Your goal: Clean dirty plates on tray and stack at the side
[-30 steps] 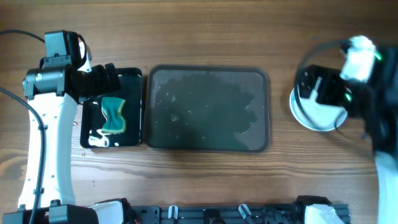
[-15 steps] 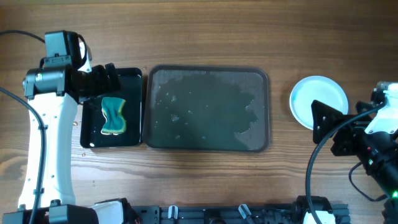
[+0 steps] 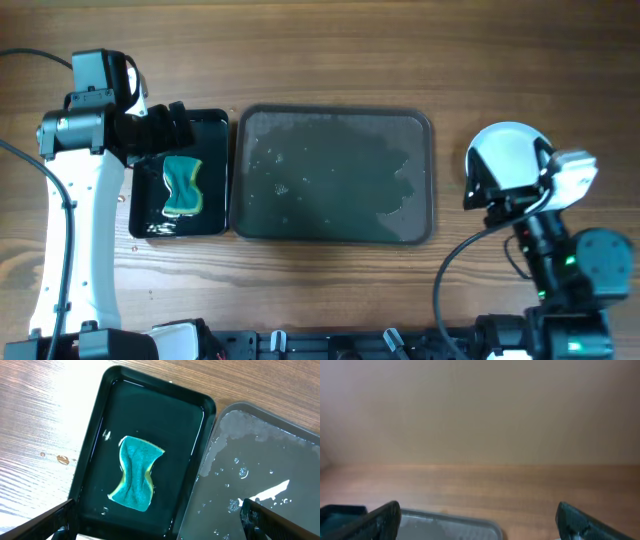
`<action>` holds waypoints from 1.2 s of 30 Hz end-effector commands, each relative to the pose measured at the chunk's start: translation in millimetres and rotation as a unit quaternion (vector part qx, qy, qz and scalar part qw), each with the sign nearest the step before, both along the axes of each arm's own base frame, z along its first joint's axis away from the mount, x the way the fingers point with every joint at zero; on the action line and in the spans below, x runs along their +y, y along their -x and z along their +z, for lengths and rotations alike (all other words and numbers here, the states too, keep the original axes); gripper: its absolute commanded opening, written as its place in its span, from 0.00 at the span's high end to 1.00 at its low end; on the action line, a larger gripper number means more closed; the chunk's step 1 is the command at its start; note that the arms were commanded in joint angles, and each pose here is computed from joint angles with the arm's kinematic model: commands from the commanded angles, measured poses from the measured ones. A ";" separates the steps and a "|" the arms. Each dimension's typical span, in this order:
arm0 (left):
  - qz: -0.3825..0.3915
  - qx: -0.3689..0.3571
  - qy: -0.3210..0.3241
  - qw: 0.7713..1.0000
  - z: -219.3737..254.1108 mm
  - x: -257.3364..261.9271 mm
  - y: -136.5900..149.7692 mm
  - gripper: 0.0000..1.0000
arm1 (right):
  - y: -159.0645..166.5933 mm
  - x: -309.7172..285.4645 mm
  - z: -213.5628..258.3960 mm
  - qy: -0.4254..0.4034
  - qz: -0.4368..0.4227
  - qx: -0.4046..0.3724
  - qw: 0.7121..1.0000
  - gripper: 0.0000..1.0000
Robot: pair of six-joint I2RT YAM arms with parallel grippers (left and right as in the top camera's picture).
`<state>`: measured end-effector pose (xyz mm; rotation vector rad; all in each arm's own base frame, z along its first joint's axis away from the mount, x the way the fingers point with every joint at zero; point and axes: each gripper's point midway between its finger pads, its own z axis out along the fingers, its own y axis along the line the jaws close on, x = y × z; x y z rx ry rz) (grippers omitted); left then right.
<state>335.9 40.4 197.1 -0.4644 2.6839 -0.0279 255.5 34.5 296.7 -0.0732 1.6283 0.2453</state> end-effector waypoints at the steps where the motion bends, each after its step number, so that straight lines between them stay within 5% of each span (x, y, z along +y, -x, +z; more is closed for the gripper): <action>1: 0.004 -0.007 0.006 1.000 3.5 -0.6 -2.4 0.00 | 5.8 2.8 -42.1 0.013 0.004 -0.021 1.000 0.00; 12: 0.004 -0.007 0.006 1.000 3.5 -0.6 -2.4 0.00 | 12.5 5.8 -119.4 0.010 0.004 -0.035 0.999 0.00; 36: 0.004 -0.007 0.006 1.000 3.5 -0.6 -2.4 0.00 | 12.6 5.9 -118.7 0.011 0.004 -0.036 0.999 0.00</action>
